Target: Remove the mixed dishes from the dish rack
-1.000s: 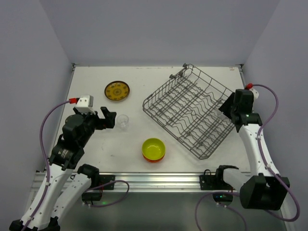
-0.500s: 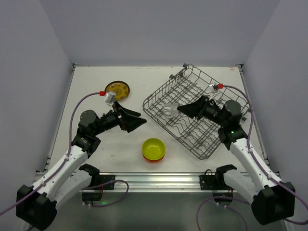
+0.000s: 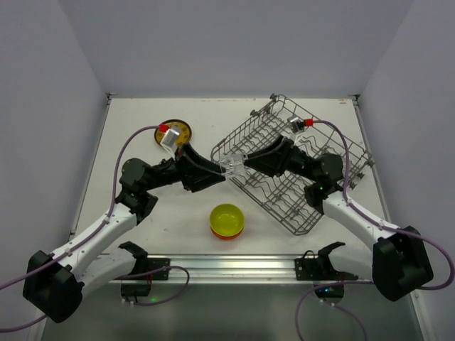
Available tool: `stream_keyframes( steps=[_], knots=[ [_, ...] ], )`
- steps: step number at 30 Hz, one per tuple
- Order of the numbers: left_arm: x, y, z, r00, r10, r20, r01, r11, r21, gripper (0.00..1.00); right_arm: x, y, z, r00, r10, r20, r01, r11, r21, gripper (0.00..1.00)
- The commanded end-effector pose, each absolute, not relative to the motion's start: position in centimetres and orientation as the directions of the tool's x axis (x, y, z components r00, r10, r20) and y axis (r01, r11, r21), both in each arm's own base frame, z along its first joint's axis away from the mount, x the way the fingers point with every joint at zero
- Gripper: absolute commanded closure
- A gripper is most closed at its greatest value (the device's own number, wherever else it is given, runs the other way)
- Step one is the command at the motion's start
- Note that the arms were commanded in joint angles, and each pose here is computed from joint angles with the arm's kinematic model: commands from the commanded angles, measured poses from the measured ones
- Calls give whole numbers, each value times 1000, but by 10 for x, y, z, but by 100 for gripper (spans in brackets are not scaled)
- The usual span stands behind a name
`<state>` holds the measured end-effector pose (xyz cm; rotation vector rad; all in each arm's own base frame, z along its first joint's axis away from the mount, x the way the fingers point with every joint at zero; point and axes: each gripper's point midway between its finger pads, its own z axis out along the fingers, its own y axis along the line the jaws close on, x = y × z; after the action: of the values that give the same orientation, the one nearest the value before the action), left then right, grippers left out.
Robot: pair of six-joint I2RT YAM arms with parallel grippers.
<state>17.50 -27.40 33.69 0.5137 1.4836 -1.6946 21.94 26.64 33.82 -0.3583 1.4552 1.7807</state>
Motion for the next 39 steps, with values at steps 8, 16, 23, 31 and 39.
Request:
stream_keyframes(
  steps=[8, 16, 23, 31, 39],
  knots=[
    [169, -280, 356, -563, -298, -770, 815, -47, -578, 100, 203, 272, 359, -585, 407, -701, -795, -115, 596, 69],
    [254, -227, 298, -515, -248, -820, 525, 665, -531, 100, 249, 243, 333, -554, 480, -681, -698, 178, 694, 1],
    [315, -15, 251, -556, -244, -794, -258, 959, -114, 100, 306, 131, 244, -498, 397, -771, -103, 855, 508, 1],
    [304, 21, 177, -702, -306, -643, -357, 932, -54, 100, 275, 108, 249, -468, 314, -826, -114, 906, 408, 1],
    [301, 13, 115, -854, -304, -422, -321, 947, -32, 100, 260, 112, 260, -442, 316, -840, -176, 887, 426, 1]
  ],
)
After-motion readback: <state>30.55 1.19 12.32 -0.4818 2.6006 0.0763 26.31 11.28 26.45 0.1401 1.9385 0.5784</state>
